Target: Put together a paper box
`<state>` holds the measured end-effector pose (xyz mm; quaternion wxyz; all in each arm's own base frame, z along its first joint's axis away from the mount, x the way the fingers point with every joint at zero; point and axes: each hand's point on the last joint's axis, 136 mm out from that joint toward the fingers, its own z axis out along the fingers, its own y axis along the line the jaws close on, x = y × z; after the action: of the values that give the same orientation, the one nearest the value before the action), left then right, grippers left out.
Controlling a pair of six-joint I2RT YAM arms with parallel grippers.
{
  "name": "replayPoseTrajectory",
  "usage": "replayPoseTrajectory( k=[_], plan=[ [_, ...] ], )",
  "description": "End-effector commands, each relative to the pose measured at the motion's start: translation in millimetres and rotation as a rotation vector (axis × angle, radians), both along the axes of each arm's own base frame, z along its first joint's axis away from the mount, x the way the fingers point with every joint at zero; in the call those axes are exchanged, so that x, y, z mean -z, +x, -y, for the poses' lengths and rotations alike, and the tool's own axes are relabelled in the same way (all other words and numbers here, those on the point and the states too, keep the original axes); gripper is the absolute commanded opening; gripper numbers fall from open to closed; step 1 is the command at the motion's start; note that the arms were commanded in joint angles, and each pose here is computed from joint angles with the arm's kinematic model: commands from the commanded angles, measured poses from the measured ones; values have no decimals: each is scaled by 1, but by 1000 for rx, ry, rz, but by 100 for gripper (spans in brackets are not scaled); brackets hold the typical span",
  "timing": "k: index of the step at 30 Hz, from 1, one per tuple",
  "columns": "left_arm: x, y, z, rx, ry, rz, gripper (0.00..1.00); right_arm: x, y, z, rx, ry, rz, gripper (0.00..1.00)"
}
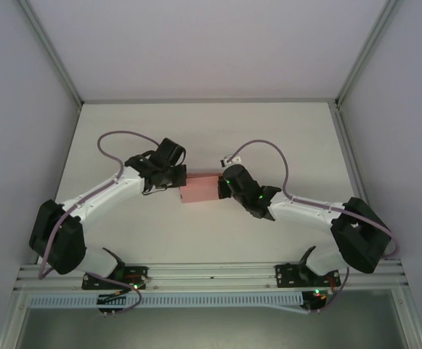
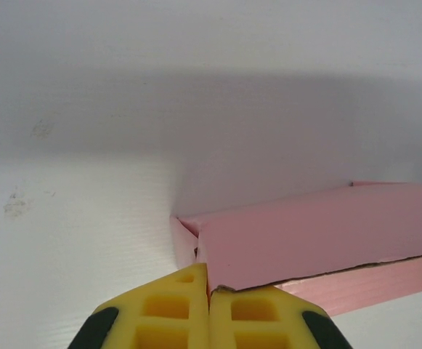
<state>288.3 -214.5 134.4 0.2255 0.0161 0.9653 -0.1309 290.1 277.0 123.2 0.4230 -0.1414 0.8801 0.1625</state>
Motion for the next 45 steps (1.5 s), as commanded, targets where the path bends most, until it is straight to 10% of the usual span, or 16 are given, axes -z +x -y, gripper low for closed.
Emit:
replayPoseTrajectory(
  k=[1,29,45],
  plan=[
    [-15,-2,14,43,-84,-38,0,53,-31,16,-45,-142,-165,0],
    [30,-21,-19,91,231,90,0,52,-31,23,-49,-146,-98,0],
    [58,-48,7,157,22,208,0,47,-49,10,-190,-41,-33,3]
  ],
)
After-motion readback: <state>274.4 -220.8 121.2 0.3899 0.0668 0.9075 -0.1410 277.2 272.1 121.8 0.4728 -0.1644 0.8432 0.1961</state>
